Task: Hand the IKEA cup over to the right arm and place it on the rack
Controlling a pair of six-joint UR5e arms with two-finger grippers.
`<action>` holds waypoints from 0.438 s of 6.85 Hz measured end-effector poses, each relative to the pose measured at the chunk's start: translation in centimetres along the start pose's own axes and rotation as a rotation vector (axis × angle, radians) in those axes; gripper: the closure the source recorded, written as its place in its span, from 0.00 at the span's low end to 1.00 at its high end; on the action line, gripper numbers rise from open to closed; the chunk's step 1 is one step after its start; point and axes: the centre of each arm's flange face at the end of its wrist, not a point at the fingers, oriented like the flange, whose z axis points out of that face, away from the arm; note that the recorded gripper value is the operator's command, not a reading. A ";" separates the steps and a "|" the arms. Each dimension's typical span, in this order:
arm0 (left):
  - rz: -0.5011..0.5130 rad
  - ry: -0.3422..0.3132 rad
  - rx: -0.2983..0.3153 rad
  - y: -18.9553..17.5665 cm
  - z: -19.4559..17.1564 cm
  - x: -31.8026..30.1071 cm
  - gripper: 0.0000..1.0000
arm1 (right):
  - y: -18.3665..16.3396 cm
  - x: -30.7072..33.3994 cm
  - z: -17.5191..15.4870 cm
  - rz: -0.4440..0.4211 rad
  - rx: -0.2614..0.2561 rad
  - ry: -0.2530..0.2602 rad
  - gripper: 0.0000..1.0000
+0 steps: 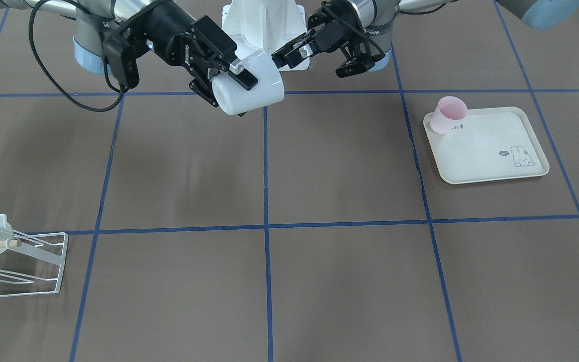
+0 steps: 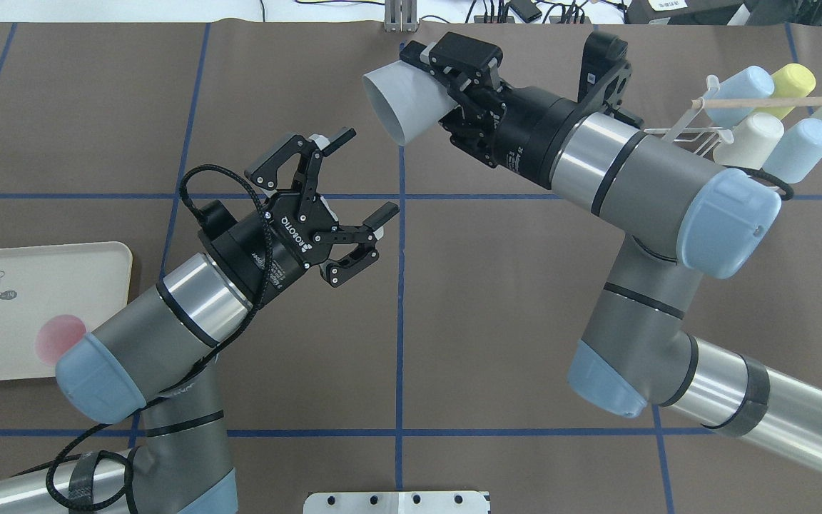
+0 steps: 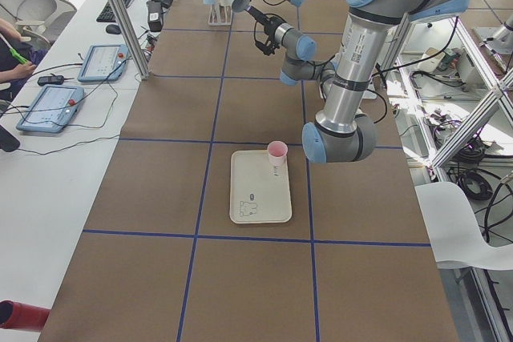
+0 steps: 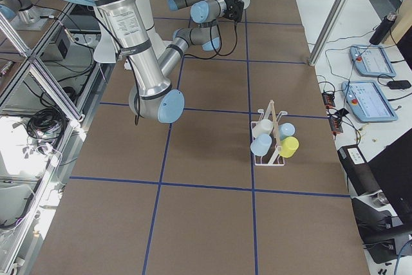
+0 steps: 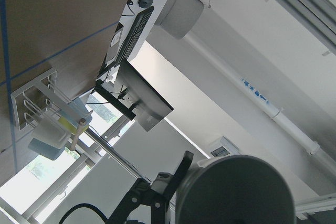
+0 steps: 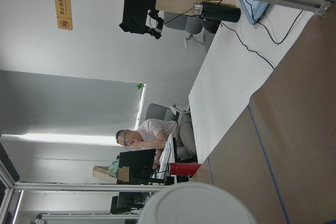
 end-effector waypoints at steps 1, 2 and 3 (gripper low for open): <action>0.071 -0.001 -0.006 -0.1 -1.2 0.8 0.00 | -2.2 -0.2 -0.2 -0.050 0.028 0.016 1.00; 0.155 -0.014 -0.002 -0.6 -3.1 1.6 0.00 | -4.3 0.3 -0.4 -0.132 0.066 0.057 1.00; 0.237 -0.037 0.001 -1.4 -4.9 2.3 0.00 | -6.3 0.8 -0.4 -0.219 0.111 0.118 1.00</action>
